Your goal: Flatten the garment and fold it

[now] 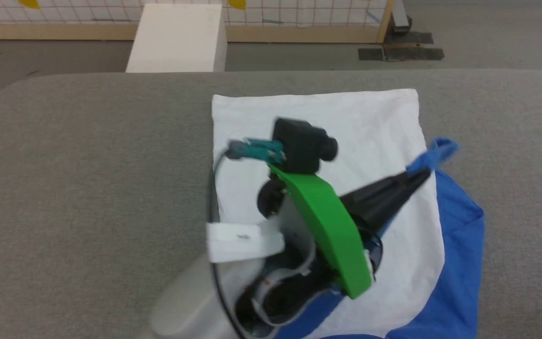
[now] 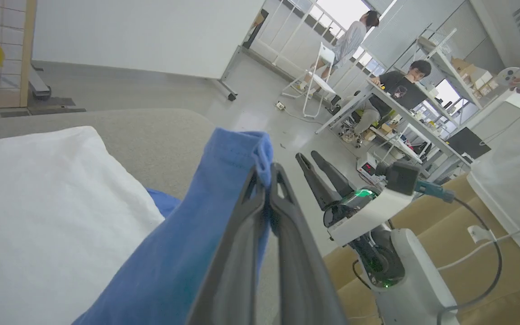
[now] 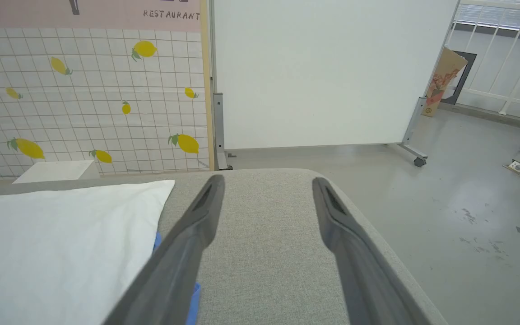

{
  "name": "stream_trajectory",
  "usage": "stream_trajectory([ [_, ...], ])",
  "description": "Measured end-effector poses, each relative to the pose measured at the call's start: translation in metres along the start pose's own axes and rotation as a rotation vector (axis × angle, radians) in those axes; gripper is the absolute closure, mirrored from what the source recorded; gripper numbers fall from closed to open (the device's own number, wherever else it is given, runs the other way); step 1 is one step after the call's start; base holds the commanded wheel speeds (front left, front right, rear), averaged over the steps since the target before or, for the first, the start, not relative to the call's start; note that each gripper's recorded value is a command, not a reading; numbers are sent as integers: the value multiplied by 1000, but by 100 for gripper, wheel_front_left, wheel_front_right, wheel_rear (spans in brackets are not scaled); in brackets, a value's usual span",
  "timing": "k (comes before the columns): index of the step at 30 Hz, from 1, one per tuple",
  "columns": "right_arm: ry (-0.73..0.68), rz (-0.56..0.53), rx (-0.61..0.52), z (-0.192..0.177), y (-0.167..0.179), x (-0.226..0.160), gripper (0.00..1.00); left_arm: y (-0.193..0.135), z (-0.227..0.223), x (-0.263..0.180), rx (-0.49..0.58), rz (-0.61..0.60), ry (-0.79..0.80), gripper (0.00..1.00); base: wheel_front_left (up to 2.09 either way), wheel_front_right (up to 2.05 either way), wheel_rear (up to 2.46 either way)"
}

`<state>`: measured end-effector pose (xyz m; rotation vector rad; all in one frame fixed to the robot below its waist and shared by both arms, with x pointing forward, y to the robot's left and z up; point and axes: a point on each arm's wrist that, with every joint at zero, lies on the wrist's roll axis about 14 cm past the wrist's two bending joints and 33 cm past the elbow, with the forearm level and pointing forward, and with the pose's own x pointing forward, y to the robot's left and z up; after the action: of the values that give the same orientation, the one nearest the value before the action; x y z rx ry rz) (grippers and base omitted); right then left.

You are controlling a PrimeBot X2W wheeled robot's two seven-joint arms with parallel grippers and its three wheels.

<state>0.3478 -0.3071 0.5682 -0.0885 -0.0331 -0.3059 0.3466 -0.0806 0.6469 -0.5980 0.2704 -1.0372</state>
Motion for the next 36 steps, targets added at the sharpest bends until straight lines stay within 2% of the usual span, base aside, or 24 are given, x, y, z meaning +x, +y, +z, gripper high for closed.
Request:
stream_trajectory([
  [7,55,-43,11,-20,-15,-7,0,44,-108,25,-96,76,203,100,0,0,0],
  [10,80,-55,9,-28,-19,-10,0,63,-150,26,-89,122,294,100,0,0,0],
  [14,106,-60,16,-38,-19,-13,0,85,-183,23,-72,179,370,100,0,0,0],
  [15,112,-60,17,-39,-19,-13,0,88,-191,22,-69,190,389,93,0,0,0],
  [17,117,-63,17,-42,-20,-13,0,91,-203,22,-66,196,423,46,0,0,0],
  [18,120,-67,16,-43,-21,-14,0,91,-208,22,-70,198,434,0,0,0,0],
  [24,131,-76,14,-46,-24,-16,0,87,-198,32,-84,189,368,0,0,0,0],
  [29,115,-61,15,-40,-20,-16,0,82,-145,48,-42,166,178,0,0,0,0],
  [32,106,-40,18,-36,-14,-16,0,90,-98,48,36,193,13,0,0,0,0],
  [36,105,3,30,-34,-1,-17,0,127,-26,14,217,335,-181,0,0,0,0],
])
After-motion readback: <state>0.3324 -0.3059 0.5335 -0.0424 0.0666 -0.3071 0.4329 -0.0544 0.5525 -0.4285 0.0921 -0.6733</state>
